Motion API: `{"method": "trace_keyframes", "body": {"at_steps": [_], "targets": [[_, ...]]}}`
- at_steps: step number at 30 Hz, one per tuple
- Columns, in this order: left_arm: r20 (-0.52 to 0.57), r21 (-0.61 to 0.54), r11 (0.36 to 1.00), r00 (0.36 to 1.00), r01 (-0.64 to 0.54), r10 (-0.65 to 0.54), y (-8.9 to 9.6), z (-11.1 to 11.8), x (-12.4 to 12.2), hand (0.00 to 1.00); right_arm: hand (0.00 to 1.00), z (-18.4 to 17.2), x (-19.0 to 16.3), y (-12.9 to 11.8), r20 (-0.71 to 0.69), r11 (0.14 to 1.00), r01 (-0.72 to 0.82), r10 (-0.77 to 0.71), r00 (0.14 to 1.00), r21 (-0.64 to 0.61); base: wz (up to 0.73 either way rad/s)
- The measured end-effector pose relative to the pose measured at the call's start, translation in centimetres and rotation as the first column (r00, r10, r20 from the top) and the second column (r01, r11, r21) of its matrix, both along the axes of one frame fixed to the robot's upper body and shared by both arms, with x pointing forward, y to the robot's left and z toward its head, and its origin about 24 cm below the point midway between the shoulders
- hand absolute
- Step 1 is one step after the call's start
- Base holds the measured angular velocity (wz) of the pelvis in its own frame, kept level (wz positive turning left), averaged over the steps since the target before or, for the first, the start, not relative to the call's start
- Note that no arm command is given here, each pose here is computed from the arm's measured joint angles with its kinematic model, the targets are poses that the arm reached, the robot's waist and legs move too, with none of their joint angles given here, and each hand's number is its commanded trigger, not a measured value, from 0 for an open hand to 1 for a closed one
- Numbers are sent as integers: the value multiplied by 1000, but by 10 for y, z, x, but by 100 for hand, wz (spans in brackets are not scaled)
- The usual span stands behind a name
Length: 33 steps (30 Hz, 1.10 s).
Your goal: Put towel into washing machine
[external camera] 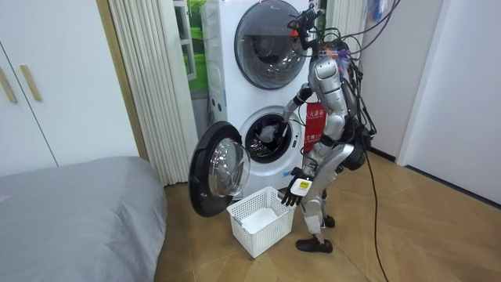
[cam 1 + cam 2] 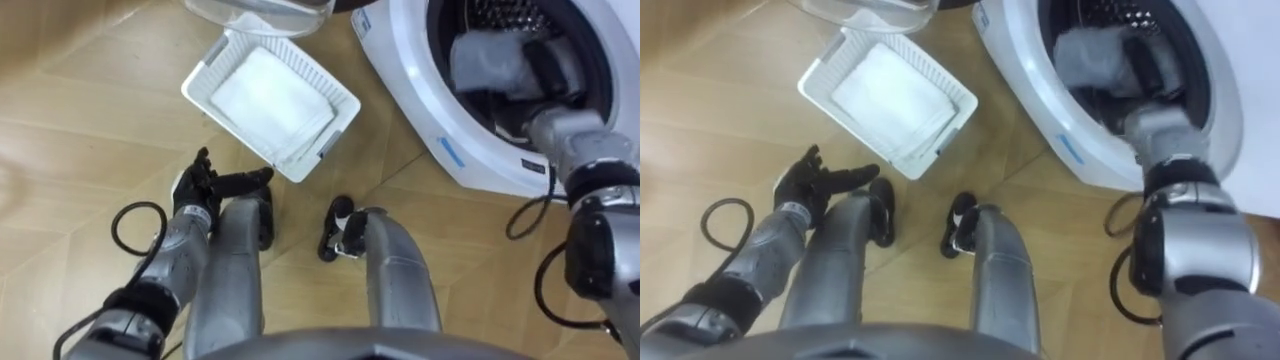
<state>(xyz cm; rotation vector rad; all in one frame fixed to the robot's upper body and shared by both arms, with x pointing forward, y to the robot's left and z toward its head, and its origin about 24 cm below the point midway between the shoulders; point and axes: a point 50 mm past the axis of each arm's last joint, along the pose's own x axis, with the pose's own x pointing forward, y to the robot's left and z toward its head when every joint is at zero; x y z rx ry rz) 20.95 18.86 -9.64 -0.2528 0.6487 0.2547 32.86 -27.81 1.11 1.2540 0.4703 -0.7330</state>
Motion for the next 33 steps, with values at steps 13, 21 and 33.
{"method": "trace_keyframes", "body": {"at_steps": [13,21,33], "targets": [[77,72,995,995,-62,57,13,8,4,0,0,14,4,-10,-56,966,189,-182,982,179,9],[89,48,998,996,-28,24,7,9,7,0,0,8,-8,-28,-134,941,319,-303,943,115,3],[17,53,997,998,64,-65,-1,-4,3,0,0,-17,-38,-44,-219,892,452,-437,872,23,-3]]}}
